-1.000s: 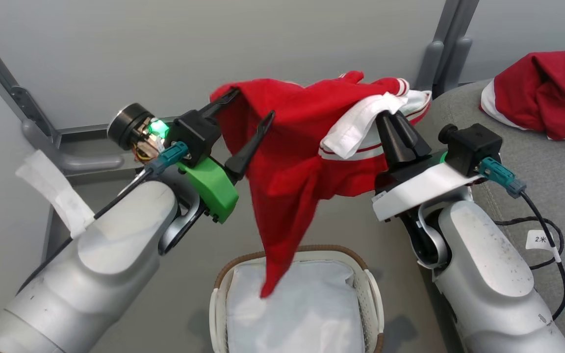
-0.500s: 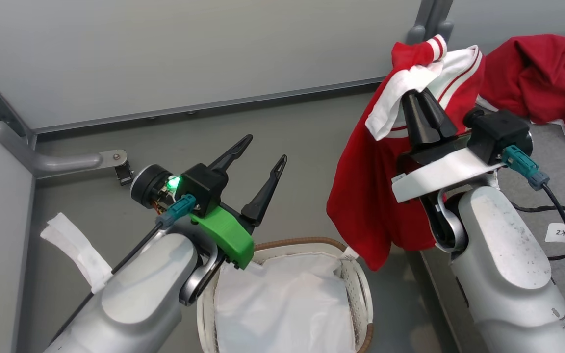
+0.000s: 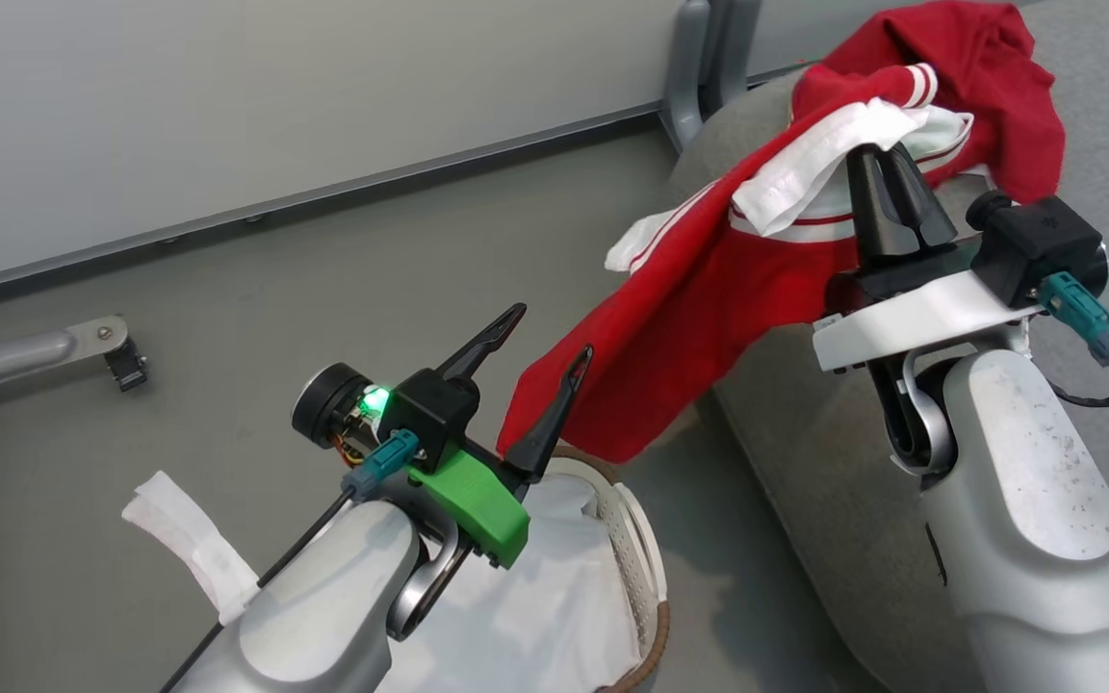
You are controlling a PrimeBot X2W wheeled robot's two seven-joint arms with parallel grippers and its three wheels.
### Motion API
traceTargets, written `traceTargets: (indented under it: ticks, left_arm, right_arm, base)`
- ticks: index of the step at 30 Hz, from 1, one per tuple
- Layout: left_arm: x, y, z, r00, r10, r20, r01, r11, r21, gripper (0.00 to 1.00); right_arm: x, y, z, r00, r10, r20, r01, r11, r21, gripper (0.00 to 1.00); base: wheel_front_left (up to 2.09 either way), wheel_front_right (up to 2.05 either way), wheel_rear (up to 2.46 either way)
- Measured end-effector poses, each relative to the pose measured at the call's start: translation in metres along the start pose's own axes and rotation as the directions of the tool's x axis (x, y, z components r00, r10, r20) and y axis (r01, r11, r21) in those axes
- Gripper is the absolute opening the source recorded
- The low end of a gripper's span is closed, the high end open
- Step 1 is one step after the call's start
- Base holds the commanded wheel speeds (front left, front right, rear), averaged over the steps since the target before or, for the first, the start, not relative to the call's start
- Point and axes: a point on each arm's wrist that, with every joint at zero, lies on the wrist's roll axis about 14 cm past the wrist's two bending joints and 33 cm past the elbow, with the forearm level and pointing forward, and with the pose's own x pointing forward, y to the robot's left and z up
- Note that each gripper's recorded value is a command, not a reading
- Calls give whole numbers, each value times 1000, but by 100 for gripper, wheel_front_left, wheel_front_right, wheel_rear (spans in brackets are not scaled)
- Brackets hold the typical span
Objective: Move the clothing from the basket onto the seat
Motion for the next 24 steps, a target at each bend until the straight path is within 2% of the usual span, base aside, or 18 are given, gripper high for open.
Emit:
traceTargets:
  ticks: [6, 14, 20, 24]
  left_arm:
    - [21, -20, -14, 996, -92, -14, 92, 996, -13, 100]
    - [47, -48, -33, 976, -216, -32, 214, 976, -41, 100]
    - [57, -56, -51, 964, -262, -43, 258, 963, -78, 100]
    - [61, -55, -56, 964, -263, -39, 257, 961, -103, 100]
  right_arm:
    - [-15, -37, 7, 996, -87, -2, 87, 994, -62, 0]
    - [-40, -81, 5, 980, -197, -40, 189, 971, -147, 0]
    - [-47, -99, -14, 968, -232, -100, 207, 956, -209, 0]
    - [-30, -109, -11, 971, -221, -90, 191, 946, -263, 0]
  base:
    - [0, 0, 0]
    - [0, 0, 0]
    - [0, 0, 0]
    - [0, 0, 0]
